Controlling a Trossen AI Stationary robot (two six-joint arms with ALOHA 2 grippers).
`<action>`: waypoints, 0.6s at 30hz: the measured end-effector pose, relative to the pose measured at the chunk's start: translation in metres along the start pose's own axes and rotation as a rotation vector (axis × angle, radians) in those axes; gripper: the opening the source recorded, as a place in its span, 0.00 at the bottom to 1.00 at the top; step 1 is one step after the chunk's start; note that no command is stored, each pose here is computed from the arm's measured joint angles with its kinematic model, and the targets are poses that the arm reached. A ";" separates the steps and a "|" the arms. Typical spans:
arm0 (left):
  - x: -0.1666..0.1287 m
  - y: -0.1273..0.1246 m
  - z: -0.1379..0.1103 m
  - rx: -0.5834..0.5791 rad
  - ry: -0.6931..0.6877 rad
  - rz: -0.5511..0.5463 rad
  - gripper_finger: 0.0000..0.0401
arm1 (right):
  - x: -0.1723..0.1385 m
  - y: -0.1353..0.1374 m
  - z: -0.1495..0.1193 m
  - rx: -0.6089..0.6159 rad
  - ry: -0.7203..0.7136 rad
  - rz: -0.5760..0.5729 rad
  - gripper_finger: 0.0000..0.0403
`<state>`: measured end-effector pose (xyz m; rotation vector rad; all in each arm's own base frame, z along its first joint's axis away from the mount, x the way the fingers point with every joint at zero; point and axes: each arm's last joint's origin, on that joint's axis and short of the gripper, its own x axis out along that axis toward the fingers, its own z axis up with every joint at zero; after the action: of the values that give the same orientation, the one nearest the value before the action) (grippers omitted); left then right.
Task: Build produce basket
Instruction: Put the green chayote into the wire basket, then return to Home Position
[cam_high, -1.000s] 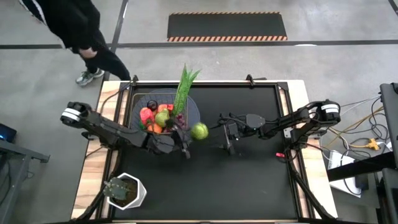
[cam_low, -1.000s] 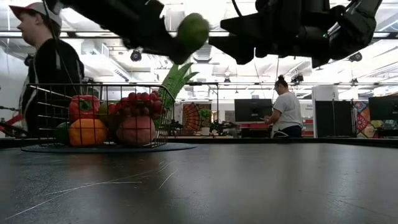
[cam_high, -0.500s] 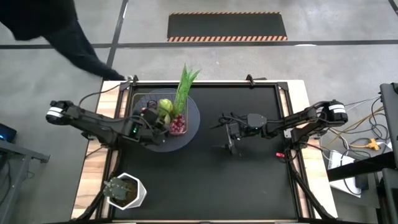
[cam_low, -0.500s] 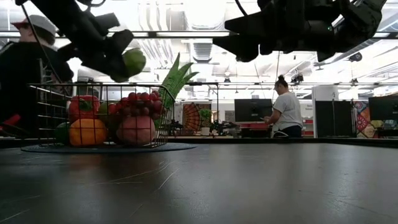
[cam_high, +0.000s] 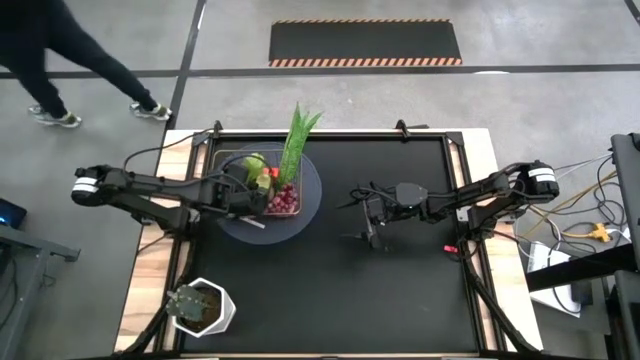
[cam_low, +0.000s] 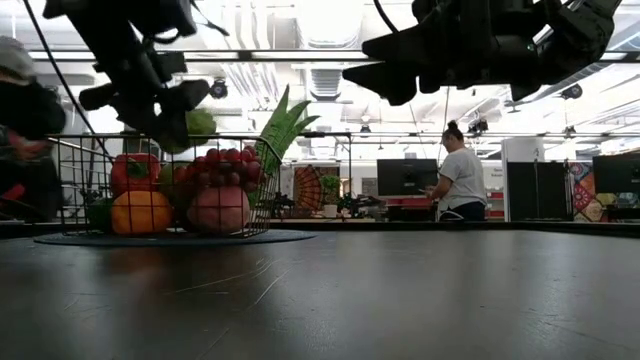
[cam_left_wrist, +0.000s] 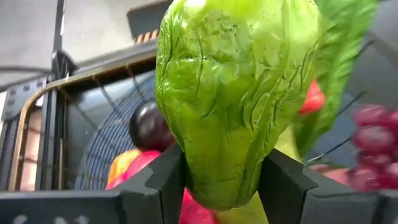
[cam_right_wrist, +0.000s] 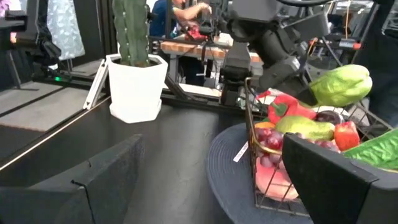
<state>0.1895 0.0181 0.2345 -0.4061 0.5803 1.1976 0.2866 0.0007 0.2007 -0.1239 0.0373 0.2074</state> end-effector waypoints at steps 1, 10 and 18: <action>0.002 0.001 0.000 0.000 0.015 0.011 0.37 | 0.000 0.000 0.000 0.001 0.005 0.001 0.90; 0.011 0.003 0.002 0.033 0.046 0.055 0.53 | 0.000 0.000 -0.001 0.003 0.015 0.002 0.90; 0.006 0.003 0.008 0.082 0.039 0.038 0.60 | 0.000 0.000 -0.002 0.001 0.015 0.002 0.90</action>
<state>0.1894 0.0286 0.2371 -0.3507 0.6712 1.2004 0.2866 0.0007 0.1991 -0.1240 0.0524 0.2085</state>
